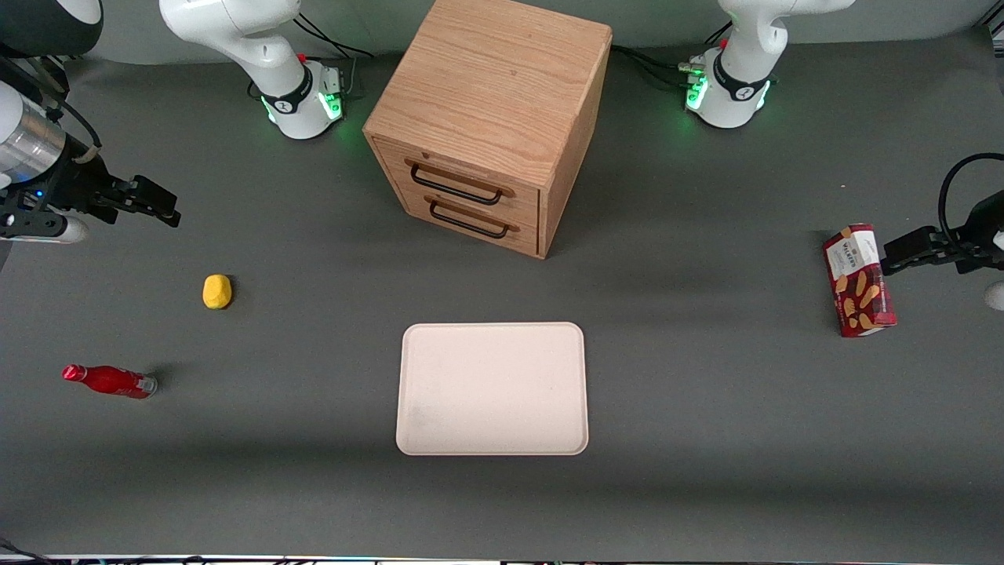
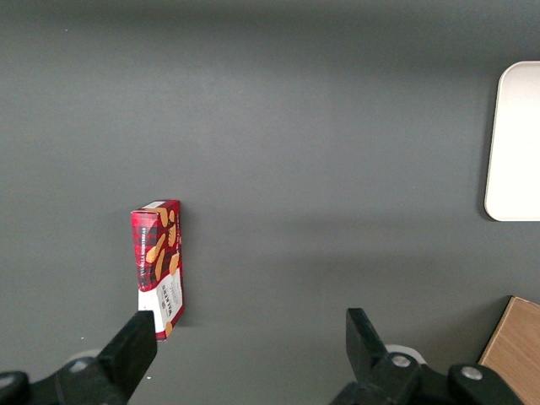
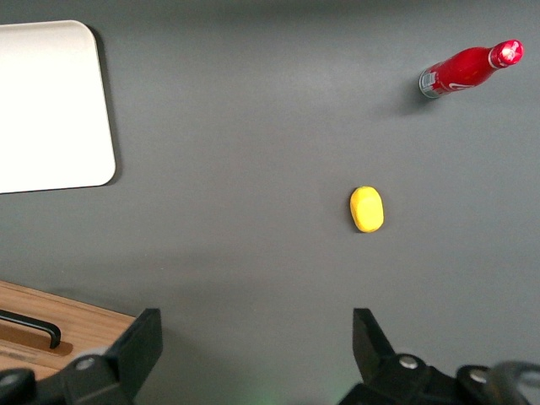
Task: Place coke bottle on tray
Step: 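Move the right gripper down over the red Coca-Cola bottle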
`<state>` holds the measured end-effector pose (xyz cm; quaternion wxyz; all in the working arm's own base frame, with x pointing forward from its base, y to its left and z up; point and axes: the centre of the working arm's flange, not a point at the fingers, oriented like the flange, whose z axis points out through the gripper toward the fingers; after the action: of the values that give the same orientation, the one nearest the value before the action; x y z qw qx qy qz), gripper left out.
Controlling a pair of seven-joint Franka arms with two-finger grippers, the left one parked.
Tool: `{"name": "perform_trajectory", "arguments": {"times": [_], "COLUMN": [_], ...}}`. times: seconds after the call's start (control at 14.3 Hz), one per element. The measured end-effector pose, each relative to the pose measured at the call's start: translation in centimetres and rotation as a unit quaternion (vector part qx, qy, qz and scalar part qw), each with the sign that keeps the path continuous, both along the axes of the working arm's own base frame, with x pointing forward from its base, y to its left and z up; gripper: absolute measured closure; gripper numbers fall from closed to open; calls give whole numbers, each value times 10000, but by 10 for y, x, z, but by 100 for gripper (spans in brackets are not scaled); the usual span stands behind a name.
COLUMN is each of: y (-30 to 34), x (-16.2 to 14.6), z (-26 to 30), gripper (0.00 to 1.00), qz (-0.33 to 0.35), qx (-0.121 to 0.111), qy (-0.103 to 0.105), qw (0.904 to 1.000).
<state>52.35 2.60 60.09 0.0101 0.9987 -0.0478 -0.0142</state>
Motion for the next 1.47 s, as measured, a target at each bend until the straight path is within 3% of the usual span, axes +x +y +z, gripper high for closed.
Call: {"name": "perform_trajectory", "arguments": {"times": [0.49, 0.91, 1.05, 1.19, 1.47], "y": [0, -82, -107, -132, -190], "x": [6, 64, 87, 105, 123], "z": [-9, -49, -70, -100, -151], "gripper": [0, 0, 0, 0, 0], "qz": [121, 1183, 1566, 1853, 2372], "qx": [71, -28, -153, -114, -209], "qy": [87, 248, 150, 63, -20], "qw": [9999, 9927, 9874, 9826, 9712]}}
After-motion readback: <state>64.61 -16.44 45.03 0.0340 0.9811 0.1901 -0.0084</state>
